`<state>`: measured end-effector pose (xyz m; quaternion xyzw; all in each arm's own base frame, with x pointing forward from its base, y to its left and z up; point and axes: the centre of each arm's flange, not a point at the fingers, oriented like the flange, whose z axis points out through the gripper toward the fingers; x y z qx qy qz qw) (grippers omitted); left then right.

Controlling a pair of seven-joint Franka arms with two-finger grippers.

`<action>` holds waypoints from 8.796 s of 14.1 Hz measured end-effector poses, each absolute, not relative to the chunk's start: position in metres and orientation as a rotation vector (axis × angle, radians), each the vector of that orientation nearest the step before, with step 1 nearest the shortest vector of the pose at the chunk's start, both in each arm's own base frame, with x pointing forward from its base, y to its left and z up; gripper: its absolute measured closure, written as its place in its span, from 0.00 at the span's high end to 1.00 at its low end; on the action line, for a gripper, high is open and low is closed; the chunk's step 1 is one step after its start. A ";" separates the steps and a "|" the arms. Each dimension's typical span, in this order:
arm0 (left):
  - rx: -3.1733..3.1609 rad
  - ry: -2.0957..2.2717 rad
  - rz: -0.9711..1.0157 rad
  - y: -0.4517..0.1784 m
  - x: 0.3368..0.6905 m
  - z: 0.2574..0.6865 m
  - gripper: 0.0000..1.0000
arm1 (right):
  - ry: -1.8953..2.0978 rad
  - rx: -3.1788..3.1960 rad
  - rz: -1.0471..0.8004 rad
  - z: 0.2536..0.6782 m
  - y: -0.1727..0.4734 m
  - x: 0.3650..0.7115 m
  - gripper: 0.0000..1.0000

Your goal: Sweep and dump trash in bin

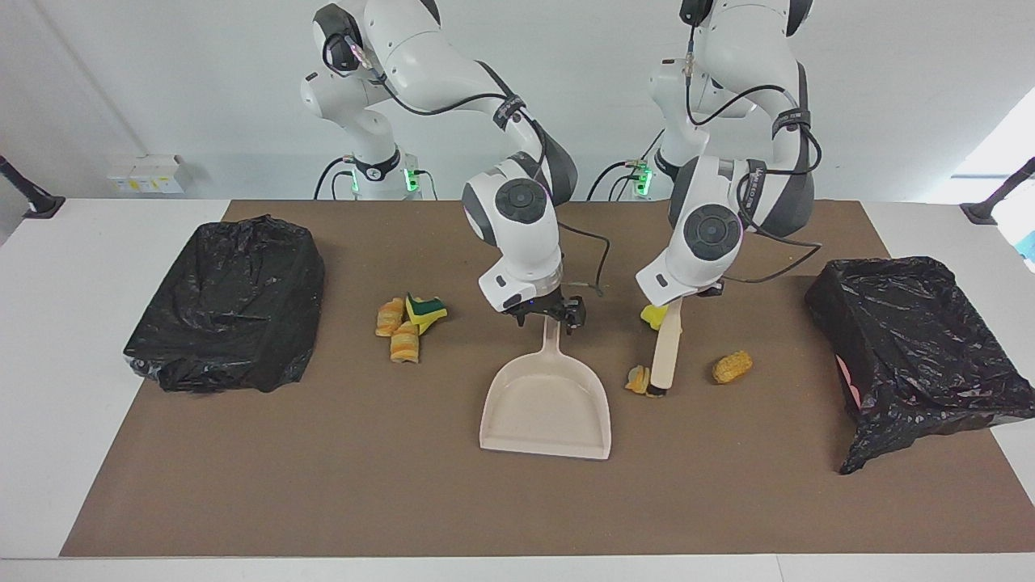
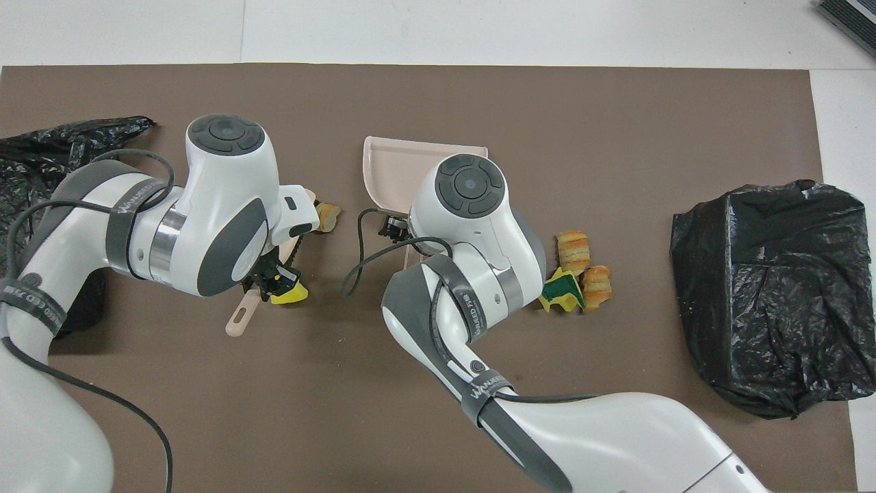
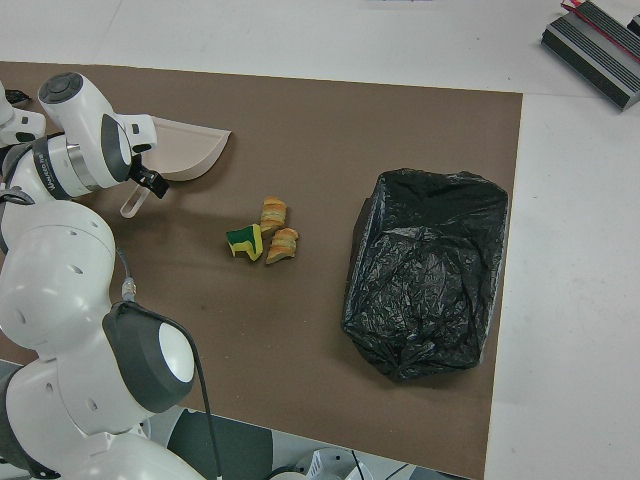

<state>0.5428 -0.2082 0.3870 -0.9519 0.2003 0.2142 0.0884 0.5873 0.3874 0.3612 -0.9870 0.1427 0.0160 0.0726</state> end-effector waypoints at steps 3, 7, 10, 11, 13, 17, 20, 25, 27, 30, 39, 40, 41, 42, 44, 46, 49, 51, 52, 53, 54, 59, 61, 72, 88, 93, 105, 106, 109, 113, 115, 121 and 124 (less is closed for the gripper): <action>-2.826 0.594 0.615 -0.204 0.538 0.409 0.26 | 0.398 -2.970 0.049 0.360 0.388 0.586 1.00; -2.884 0.469 0.541 -0.151 0.550 0.444 0.26 | 0.339 -2.985 0.060 0.353 0.388 0.584 0.96; -2.938 0.326 0.488 -0.092 0.563 0.451 0.26 | 0.329 -2.991 0.070 0.349 0.387 0.582 0.59; -2.955 0.289 0.448 -0.077 0.566 0.445 0.26 | 0.329 -2.991 0.070 0.349 0.387 0.582 0.49; -2.987 0.225 0.357 -0.048 0.566 0.424 0.26 | 0.328 -2.994 0.082 0.348 0.388 0.581 0.34; -3.014 0.135 0.309 -0.009 0.561 0.391 0.26 | 0.114 -3.010 0.079 0.362 0.382 0.581 0.34; -3.024 0.170 0.326 -0.026 0.552 0.372 0.26 | -0.200 -3.005 0.088 0.407 0.332 0.592 0.33; -3.059 0.208 0.379 -0.083 0.523 0.358 0.26 | -0.913 -2.926 0.148 0.448 0.261 0.567 0.33; -3.053 0.157 0.372 -0.114 0.512 0.359 0.26 | -1.260 -2.817 0.197 0.435 0.258 0.551 0.33; -3.051 0.114 0.366 -0.164 0.492 0.362 0.26 | -1.629 -2.598 0.246 0.419 0.249 0.540 0.33; -3.074 0.105 0.316 -0.177 0.490 0.370 0.26 | -1.744 -2.568 0.232 0.392 0.283 0.505 0.33; -3.084 0.079 0.293 -0.167 0.496 0.370 0.26 | -1.737 -2.577 0.225 0.388 0.288 0.502 0.33; -3.087 0.065 0.289 -0.161 0.501 0.367 0.26 | -1.730 -2.585 0.217 0.384 0.294 0.500 0.33; -3.085 0.065 0.293 -0.160 0.504 0.359 0.26 | -1.723 -2.592 0.210 0.381 0.299 0.498 0.33; -3.077 0.098 0.311 -0.172 0.506 0.343 0.26 | -1.703 -2.610 0.200 0.375 0.307 0.496 0.33; -3.071 0.194 0.312 -0.192 0.502 0.342 0.26 | -1.690 -2.622 0.191 0.370 0.315 0.494 0.33; -3.071 0.479 0.345 -0.218 0.490 0.343 0.26 | -1.683 -2.628 0.196 0.367 0.317 0.493 0.33; -3.075 0.598 0.364 -0.248 0.476 0.346 0.26 | -1.679 -2.631 0.196 0.367 0.317 0.493 0.33; -3.069 0.646 0.379 -0.266 0.465 0.348 0.26 | -1.675 -2.634 0.196 0.366 0.317 0.493 0.33; -3.064 0.700 0.394 -0.285 0.452 0.350 0.26 | -1.673 -2.635 0.197 0.366 0.317 0.493 0.33; -3.051 0.763 0.413 -0.307 0.436 0.352 0.26 | -1.672 -2.636 0.197 0.366 0.317 0.493 0.33; -3.054 0.691 0.452 -0.321 0.429 0.367 0.26 | -1.671 -2.636 0.197 0.366 0.317 0.493 0.33; -3.091 0.419 0.429 -0.314 0.440 0.373 0.26 | -1.671 -2.636 0.197 0.366 0.317 0.493 0.33; -2.891 -0.424 0.540 -0.208 0.447 0.343 0.26 | -1.671 -2.636 0.196 0.366 0.317 0.493 0.33; -3.132 0.216 0.526 -0.268 0.388 0.341 0.26 | -1.671 -2.636 0.197 0.366 0.317 0.493 0.33; -3.100 0.133 0.481 -0.209 0.424 0.337 0.26 | -1.671 -2.637 0.194 0.367 0.317 0.494 0.33; -3.059 0.014 0.403 -0.279 0.389 0.340 0.26 | -1.399 -2.790 0.047 0.516 0.144 0.517 0.33; -3.054 0.013 0.388 -0.297 0.377 0.341 0.26 | -1.385 -2.794 0.044 0.532 0.106 0.516 0.33; -3.049 -0.009 0.380 -0.336 0.344 0.346 0.26 | -1.378 -2.782 0.057 0.558 0.005 0.507 0.33; -3.064 -0.026 0.431 -0.350 0.321 0.347 0.26 | -1.469 -2.732 0.064 0.560 -0.134 0.486 0.33; -3.063 -0.035 0.445 -0.348 0.320 0.345 0.26 | -1.554 -2.741 0.147 0.563 -0.191 0.467 0.33; -3.085 -0.048 0.446 -0.329 0.344 0.347 0.88 | -1.854 -2.740 0.371 0.563 -0.279 0.441 0.33; -3.143 -0.059 0.415 -0.288 0.393 0.359 1.00 | -2.051 -2.697 0.547 0.553 -0.266 0.458 0.33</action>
